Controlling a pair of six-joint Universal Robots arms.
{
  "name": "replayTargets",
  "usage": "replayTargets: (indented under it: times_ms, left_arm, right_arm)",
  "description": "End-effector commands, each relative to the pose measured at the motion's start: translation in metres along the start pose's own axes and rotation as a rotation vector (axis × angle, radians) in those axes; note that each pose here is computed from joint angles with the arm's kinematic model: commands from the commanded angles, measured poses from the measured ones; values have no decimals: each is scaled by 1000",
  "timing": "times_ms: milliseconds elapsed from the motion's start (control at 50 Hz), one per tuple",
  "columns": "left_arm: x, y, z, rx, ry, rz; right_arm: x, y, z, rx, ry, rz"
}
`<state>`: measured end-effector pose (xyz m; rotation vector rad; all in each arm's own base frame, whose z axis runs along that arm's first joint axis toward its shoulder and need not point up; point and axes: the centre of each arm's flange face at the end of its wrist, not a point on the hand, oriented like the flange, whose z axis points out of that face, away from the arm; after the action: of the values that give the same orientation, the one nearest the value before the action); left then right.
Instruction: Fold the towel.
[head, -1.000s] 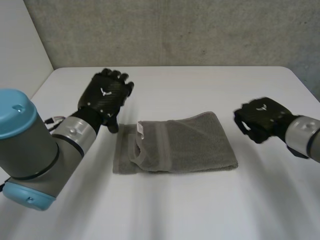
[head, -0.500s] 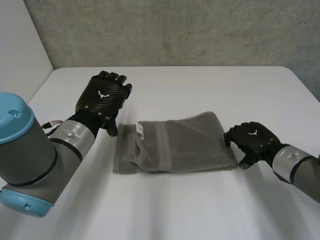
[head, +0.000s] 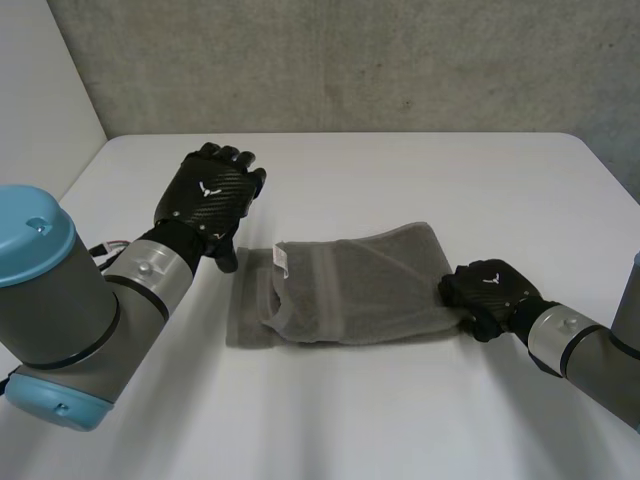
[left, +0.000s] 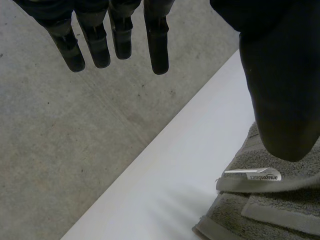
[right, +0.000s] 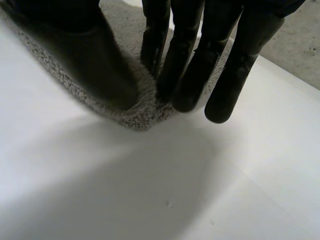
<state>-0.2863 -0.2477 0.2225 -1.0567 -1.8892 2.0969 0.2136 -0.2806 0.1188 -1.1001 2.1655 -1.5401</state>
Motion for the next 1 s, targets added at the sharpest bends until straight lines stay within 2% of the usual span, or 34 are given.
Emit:
replayTargets:
  times_ms: [20, 180, 320, 360, 380, 420, 480, 500, 520, 540, 580, 680, 760, 860, 1000]
  left_arm:
    - [2, 2, 0, -4, 5, -1]
    - [-1, 1, 0, -2, -5, 0]
    - [-5, -2, 0, 7, -19, 0]
    - [-8, -3, 0, 9, -28, -5]
    - [-8, -3, 0, 9, -28, -5]
    - [-19, -9, -1, 25, -61, -22]
    - [-26, -9, -1, 27, -78, -37]
    - [-31, -7, -1, 23, -93, -63]
    - [-34, -7, -2, 22, -99, -90]
    - [-34, -7, -2, 22, -100, -91]
    - [-33, -3, -3, 11, -97, -145]
    - [-27, 7, -7, -20, -80, -188]
    - [-26, 11, -7, -32, -77, -193]
    - [-23, 17, -2, -44, -70, -197]
    - [-19, 15, 8, -27, -59, -201]
  right_arm:
    - [9, -10, -2, 33, 28, 24]
    - [37, -43, -11, 103, 107, -20]
    - [47, -83, -15, 114, 75, -26]
    - [18, -107, -12, 154, -29, -52]
    - [18, -107, -12, 155, -30, -52]
    - [-27, -126, -2, 207, -151, -89]
    - [-50, -132, 1, 224, -207, -96]
    - [-72, -135, 2, 235, -267, -96]
    - [-95, -136, 2, 238, -325, -93]
    - [-95, -136, 2, 238, -326, -93]
    - [-140, -129, -1, 221, -439, -99]
    - [-184, -104, -6, 158, -547, -118]
    - [-189, -95, -4, 133, -548, -119]
    - [-179, -103, -1, 166, -475, -115]
    - [-115, -119, -8, 189, -284, -78]
